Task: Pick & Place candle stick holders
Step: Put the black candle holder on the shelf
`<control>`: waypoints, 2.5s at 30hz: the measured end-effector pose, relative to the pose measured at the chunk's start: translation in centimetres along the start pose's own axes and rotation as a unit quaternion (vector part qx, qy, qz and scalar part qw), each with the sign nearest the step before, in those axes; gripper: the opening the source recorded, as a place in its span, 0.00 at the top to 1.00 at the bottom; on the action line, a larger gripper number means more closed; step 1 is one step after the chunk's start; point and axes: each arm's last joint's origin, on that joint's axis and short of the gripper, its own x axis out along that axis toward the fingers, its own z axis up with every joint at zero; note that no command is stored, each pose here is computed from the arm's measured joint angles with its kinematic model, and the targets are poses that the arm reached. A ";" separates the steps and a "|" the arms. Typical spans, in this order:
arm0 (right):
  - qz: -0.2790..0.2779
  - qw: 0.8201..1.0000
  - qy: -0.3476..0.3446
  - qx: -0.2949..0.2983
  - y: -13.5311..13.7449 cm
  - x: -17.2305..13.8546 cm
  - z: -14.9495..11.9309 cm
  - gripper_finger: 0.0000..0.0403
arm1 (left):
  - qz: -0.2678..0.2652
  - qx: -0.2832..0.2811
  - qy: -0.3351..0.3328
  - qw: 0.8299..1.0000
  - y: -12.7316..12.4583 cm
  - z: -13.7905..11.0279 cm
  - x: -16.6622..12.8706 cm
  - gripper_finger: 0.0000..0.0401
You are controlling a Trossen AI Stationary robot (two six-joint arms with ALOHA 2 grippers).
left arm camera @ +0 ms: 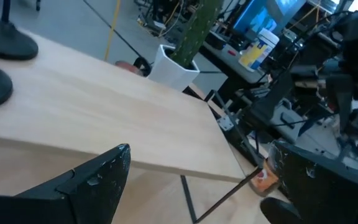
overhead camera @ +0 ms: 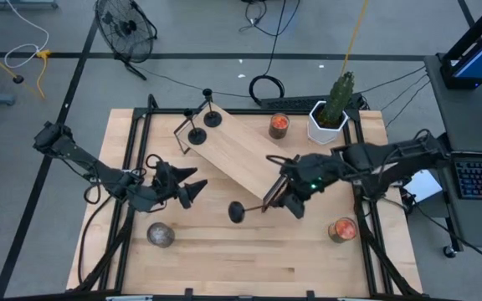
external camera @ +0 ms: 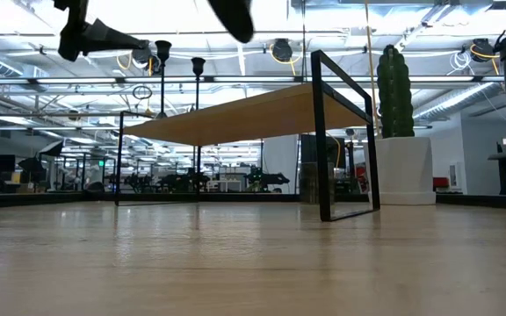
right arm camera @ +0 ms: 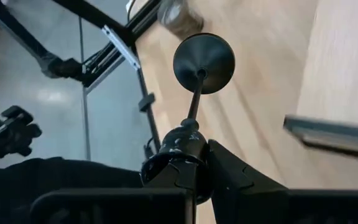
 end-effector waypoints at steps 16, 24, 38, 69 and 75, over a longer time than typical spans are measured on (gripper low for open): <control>-0.043 0.996 -0.063 -0.047 -3.1 -1.1 4.3 0.98 | -0.094 0.106 -0.035 0.989 -1.3 2.2 1.0 0.02; -0.045 0.989 -0.072 -0.123 -4.8 -2.9 6.3 0.98 | -0.063 0.122 -0.057 0.989 -2.2 3.4 2.7 0.02; -0.042 0.978 -0.047 -0.201 -6.6 -3.6 7.1 0.98 | 0.061 0.312 -0.013 0.948 -9.2 6.5 8.9 0.02; -0.056 0.948 -0.046 -0.309 -7.0 -3.6 7.4 0.98 | 0.092 0.362 0.068 0.925 -13.4 4.4 18.9 0.02; -0.039 0.949 -0.036 -0.312 -7.0 -3.3 7.4 0.98 | 0.099 0.353 0.063 0.928 -13.0 4.9 19.4 0.02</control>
